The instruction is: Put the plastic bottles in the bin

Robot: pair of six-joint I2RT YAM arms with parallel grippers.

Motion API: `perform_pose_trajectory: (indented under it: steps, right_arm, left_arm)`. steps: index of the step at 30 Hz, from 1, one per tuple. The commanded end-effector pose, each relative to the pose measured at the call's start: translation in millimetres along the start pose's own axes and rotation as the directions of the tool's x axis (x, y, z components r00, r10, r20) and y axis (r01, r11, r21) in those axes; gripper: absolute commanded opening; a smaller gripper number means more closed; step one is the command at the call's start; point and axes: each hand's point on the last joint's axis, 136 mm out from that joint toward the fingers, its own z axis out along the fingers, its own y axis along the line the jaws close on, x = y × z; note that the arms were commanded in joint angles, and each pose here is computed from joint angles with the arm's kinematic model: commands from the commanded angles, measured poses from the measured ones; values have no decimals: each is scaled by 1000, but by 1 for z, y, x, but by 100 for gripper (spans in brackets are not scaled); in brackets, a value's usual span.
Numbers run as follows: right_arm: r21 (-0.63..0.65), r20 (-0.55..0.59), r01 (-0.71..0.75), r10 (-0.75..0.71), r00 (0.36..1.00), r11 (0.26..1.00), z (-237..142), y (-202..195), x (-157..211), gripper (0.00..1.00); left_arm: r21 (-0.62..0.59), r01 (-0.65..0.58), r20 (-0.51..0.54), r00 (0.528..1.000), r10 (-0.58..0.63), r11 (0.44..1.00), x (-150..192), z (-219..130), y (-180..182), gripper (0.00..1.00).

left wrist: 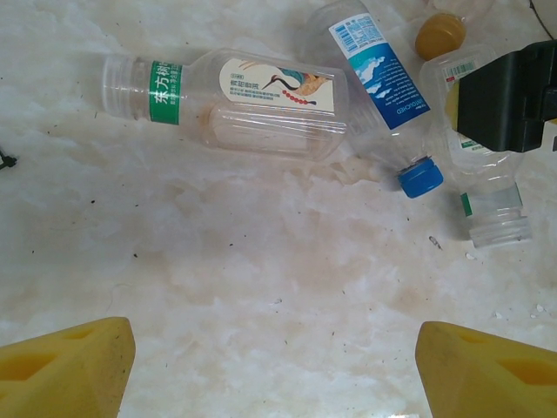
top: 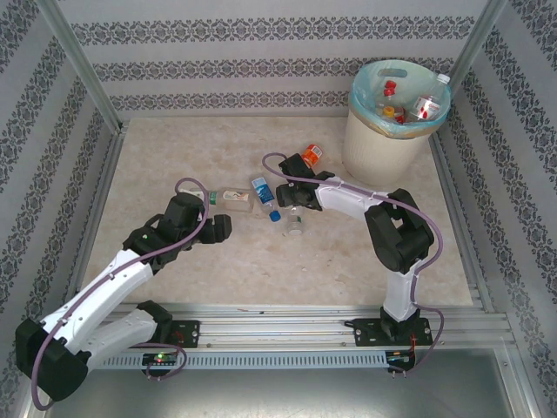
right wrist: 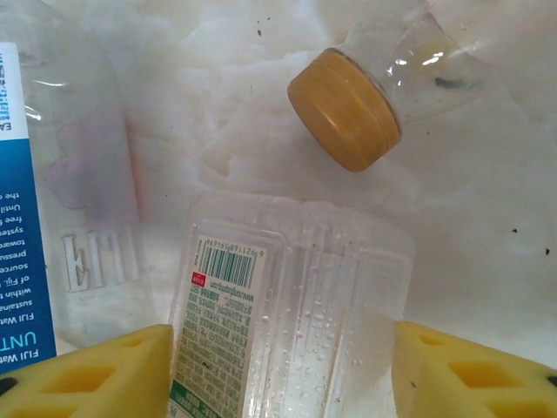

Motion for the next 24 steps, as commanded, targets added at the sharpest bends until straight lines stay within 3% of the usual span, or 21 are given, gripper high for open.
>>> perform_pose_trajectory:
  steps: [1, 14, 15, 16, 21, 24]
  right_arm:
    - [-26, -52, -31, 29, 998, 999, -3, -3, 9, 73]
    - [-98, -121, -141, 129, 984, 985, 7, -8, 19, 76]
    - [-107, -131, -151, 137, 982, 983, 7, -7, 20, 80]
    - [-118, -138, -156, 140, 981, 981, 8, -6, 20, 98]
    - [-138, -135, -164, 146, 980, 977, 7, -4, 20, 94]
    - [-164, -127, -164, 144, 981, 973, 4, -1, 16, 80]
  left_arm:
    - [51, -24, 55, 998, 22, 998, -21, -8, -16, 85]
    - [117, -12, 36, 999, 8, 993, -22, 4, -31, 85]
    - [114, -12, 36, 999, 8, 993, -21, 4, -30, 85]
    - [112, -12, 34, 999, 8, 994, -21, 4, -30, 85]
    - [113, -10, 29, 1000, 7, 994, -20, 6, -30, 85]
    - [113, -10, 30, 1000, 6, 994, -20, 6, -30, 85]
